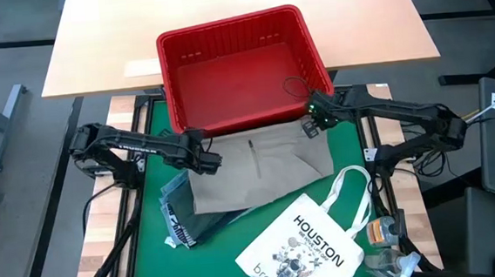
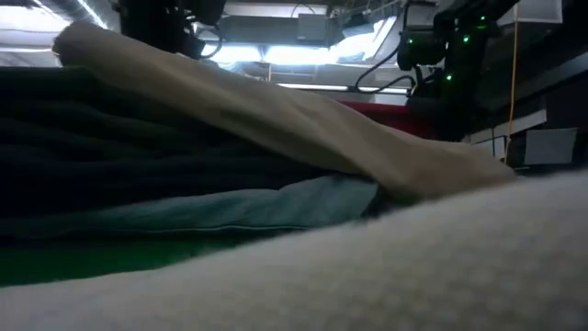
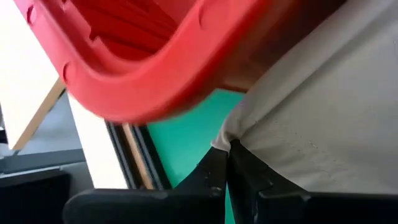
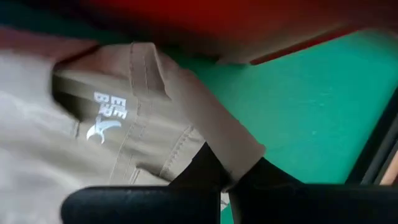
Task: Fold Laundry from Bin
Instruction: Fold the light brown shorts
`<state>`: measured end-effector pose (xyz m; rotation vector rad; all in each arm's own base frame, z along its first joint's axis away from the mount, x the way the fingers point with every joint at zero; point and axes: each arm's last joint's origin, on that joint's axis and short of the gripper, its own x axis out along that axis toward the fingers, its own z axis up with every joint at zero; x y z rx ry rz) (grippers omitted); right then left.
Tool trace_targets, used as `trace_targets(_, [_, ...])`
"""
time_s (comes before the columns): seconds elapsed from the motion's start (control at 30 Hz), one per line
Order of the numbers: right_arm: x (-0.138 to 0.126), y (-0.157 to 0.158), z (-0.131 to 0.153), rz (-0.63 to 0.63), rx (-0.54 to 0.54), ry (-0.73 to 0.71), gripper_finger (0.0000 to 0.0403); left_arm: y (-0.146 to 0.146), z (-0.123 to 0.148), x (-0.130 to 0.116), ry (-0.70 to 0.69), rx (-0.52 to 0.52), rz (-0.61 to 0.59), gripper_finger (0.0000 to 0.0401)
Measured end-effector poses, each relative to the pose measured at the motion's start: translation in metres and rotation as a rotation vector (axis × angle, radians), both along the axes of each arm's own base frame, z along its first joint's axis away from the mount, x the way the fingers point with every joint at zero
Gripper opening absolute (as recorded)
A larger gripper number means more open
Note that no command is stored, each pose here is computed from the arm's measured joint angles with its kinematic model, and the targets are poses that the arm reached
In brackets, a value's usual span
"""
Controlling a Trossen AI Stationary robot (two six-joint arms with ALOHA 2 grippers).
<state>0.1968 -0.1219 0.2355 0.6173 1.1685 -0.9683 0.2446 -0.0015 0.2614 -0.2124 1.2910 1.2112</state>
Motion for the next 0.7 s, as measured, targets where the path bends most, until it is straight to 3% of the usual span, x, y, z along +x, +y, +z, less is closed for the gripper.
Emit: trace_targets(0.7, [0.008, -0.01, -0.005, -0.002, -0.096, -0.007, 0.0005, 0.006, -0.029, -0.005, 0.018, 0.012, 0.017, 0.0004])
